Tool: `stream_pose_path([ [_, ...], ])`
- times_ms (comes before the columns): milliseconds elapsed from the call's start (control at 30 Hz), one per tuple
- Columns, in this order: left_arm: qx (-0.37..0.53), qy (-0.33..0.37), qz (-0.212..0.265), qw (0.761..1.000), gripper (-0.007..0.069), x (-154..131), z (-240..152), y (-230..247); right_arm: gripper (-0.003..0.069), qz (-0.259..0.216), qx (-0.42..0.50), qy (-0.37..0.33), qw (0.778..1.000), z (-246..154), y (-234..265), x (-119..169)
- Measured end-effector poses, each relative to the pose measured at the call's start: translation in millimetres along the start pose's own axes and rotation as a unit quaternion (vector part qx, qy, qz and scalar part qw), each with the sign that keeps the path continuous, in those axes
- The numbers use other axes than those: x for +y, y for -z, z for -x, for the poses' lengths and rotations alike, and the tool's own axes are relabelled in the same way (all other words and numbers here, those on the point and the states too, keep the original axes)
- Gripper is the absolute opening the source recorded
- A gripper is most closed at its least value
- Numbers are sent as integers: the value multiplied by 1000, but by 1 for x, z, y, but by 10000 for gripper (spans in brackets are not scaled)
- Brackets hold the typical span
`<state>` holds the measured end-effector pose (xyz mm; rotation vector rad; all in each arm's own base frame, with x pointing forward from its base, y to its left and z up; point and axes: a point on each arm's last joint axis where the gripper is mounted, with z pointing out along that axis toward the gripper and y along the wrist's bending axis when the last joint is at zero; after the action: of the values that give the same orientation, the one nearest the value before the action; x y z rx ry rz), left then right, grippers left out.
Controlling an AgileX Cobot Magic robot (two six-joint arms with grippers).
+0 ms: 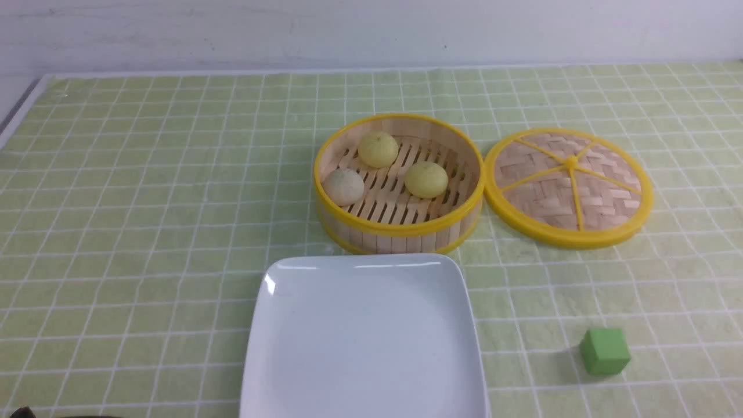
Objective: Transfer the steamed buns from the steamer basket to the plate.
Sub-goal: Use the right arm to grab the steamed stuffed bun that is closest to it
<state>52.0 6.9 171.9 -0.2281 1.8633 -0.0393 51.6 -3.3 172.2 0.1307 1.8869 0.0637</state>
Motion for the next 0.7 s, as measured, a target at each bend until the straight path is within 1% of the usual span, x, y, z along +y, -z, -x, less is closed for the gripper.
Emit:
stream_pose_path([
  [700,-1,-7,3,1000,239,0,0,0,240,0,0,0,1000,0,0,0],
])
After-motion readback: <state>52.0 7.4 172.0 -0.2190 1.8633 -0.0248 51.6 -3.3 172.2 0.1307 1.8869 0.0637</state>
